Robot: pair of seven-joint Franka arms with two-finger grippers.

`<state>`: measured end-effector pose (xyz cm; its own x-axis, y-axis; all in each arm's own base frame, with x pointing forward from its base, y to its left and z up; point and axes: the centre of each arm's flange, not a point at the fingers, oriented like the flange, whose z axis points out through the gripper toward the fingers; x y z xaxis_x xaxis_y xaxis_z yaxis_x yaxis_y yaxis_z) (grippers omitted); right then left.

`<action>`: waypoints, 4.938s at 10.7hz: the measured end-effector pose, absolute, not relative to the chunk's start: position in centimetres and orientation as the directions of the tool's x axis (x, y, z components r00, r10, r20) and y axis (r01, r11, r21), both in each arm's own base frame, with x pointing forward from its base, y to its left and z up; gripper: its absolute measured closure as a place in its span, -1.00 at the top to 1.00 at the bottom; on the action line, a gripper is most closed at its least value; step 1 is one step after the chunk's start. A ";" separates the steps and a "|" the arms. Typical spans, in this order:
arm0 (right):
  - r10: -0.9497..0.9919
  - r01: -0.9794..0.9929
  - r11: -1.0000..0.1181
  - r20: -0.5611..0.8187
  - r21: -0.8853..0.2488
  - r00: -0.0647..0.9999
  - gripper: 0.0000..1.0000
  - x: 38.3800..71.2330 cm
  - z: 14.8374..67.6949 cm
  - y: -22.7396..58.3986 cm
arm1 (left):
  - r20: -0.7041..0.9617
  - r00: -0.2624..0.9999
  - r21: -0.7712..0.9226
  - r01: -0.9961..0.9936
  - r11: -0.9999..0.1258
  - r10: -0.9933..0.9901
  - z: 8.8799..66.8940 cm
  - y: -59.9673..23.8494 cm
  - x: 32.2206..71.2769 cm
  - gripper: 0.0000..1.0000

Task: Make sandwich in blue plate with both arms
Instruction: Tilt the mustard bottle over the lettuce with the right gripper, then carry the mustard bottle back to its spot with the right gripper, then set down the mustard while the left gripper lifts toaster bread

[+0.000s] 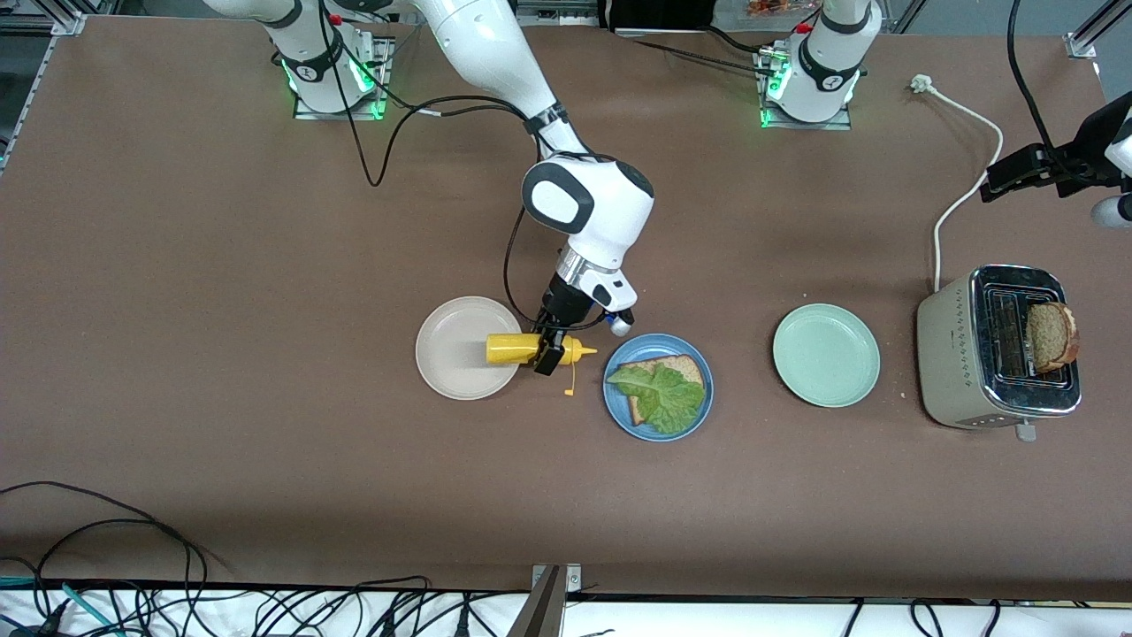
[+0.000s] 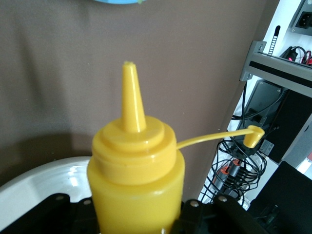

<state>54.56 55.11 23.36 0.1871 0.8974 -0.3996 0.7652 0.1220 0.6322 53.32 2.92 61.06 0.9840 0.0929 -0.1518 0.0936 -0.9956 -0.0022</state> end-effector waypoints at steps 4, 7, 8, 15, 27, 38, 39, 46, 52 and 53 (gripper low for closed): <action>0.900 0.753 0.079 -0.371 0.653 0.227 -0.75 54.1 23.0 55.5 | -0.158 0.982 -0.002 0.109 -0.994 0.108 60.7 3.8 53.4 1.00; 0.890 0.746 0.055 -0.372 0.664 0.265 -0.75 54.4 25.2 55.5 | -0.158 0.981 -0.002 0.110 -0.994 0.108 60.7 3.8 53.4 1.00; 0.897 0.749 0.015 -0.340 0.662 0.283 -0.75 54.4 27.0 55.7 | -0.159 0.981 -0.002 0.110 -0.994 0.109 60.6 3.8 53.5 1.00; 0.909 0.858 -0.361 -0.065 0.365 0.411 -0.75 58.1 46.2 43.8 | -0.195 0.970 -0.058 0.137 -0.989 0.146 57.3 6.6 55.2 1.00; 0.897 0.978 -0.181 0.392 -0.101 0.206 -0.75 57.9 46.7 12.3 | -0.215 0.971 -0.052 0.097 -0.994 0.106 48.7 15.7 59.8 1.00; 0.524 0.989 0.104 0.851 -0.105 0.035 -0.75 57.5 26.0 0.9 | -0.181 0.982 0.014 -0.054 -0.998 -0.056 39.5 25.4 61.9 1.00; 0.494 0.988 0.116 0.869 -0.106 0.035 -0.75 57.4 24.6 1.1 | -0.182 0.982 0.016 -0.056 -0.998 -0.058 39.0 25.4 62.1 0.96; 0.327 0.983 0.147 0.943 -0.106 0.053 -0.75 57.1 17.1 -2.3 | -0.190 0.980 0.023 -0.058 -0.998 -0.062 37.5 25.8 62.3 0.67; 0.328 0.977 0.163 0.941 -0.138 0.079 -0.75 56.7 14.4 -2.9 | -0.185 0.980 0.025 -0.070 -0.997 -0.074 37.5 26.1 62.3 -0.49; 0.330 0.976 0.163 0.941 -0.142 0.082 -0.75 56.7 14.2 -2.9 | -0.181 0.981 0.023 -0.072 -0.997 -0.075 37.7 26.1 62.4 -0.72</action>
<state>56.69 -2.93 14.17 0.0816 0.3295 0.9406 0.9763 0.1631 -0.1419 62.39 26.10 37.69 0.9806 -0.0752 -0.1808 -0.0721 -0.9971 0.0234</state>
